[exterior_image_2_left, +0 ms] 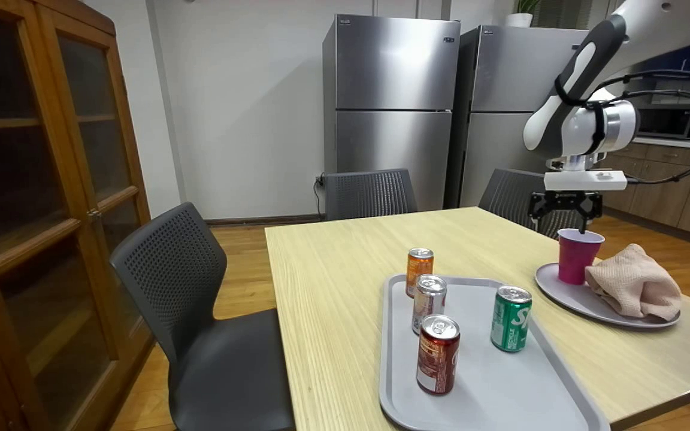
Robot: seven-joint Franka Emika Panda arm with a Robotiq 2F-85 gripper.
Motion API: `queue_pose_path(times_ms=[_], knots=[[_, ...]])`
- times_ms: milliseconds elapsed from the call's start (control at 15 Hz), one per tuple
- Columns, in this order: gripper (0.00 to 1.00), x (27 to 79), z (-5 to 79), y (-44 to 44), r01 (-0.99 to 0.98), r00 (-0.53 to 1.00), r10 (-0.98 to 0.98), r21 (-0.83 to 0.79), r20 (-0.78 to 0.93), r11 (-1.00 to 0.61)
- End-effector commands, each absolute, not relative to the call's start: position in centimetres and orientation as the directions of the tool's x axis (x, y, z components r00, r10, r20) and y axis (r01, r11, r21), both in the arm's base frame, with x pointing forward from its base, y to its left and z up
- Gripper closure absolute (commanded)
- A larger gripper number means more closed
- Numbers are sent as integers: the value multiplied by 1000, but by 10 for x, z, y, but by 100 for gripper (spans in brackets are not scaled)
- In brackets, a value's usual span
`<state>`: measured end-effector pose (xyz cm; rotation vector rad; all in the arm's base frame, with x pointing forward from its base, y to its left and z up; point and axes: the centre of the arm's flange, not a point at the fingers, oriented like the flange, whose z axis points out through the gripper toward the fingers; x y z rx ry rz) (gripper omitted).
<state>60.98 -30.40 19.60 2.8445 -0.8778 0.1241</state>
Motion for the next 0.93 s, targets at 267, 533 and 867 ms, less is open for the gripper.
queue_pose_path(times_ms=[267,533,867], knots=[[34,629,187,-310,-593,805,-584,129,103,-795],[65,627,192,-311,-591,807,-582,136,104,-795],[100,616,202,-316,-598,801,-588,147,111,-788]])
